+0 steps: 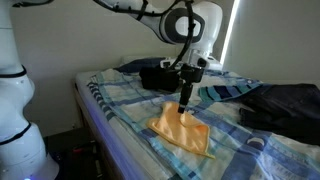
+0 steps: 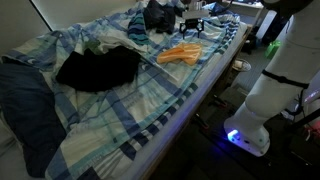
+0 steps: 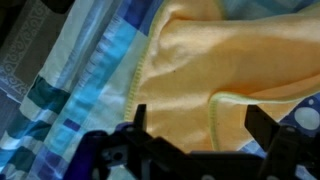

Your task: Unfold the yellow towel

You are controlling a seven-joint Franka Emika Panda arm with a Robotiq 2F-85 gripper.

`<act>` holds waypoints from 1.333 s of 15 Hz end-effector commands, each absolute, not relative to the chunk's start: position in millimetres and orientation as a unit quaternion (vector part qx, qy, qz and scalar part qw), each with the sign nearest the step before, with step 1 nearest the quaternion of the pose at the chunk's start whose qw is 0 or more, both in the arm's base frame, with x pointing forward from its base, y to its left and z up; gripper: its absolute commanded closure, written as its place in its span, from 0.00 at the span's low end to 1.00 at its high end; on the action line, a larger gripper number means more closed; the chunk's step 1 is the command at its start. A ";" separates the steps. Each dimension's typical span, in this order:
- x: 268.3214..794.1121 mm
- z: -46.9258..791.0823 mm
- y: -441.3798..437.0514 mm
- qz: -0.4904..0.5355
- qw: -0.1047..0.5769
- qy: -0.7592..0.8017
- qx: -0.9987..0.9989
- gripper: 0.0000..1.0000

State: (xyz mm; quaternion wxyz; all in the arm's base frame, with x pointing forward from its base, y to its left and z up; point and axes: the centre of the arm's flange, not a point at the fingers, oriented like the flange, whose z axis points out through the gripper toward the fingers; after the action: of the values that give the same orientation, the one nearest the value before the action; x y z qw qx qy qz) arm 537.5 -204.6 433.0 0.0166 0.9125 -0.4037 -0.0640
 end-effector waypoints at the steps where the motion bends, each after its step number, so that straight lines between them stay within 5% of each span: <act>1: 525.9 424.7 -198.0 -0.076 0.041 -0.354 0.931 0.00; 7: 528.6 409.2 -186.7 -0.088 0.073 -0.195 0.974 0.00; 15: 536.1 407.4 -182.7 -0.096 0.069 -0.208 0.971 0.00; 20: 547.0 396.8 -184.4 -0.071 0.069 -0.048 0.994 0.00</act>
State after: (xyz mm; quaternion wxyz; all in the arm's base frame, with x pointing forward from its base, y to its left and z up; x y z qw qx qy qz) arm 542.9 -181.9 403.2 0.0633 0.9872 -0.1188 -0.0855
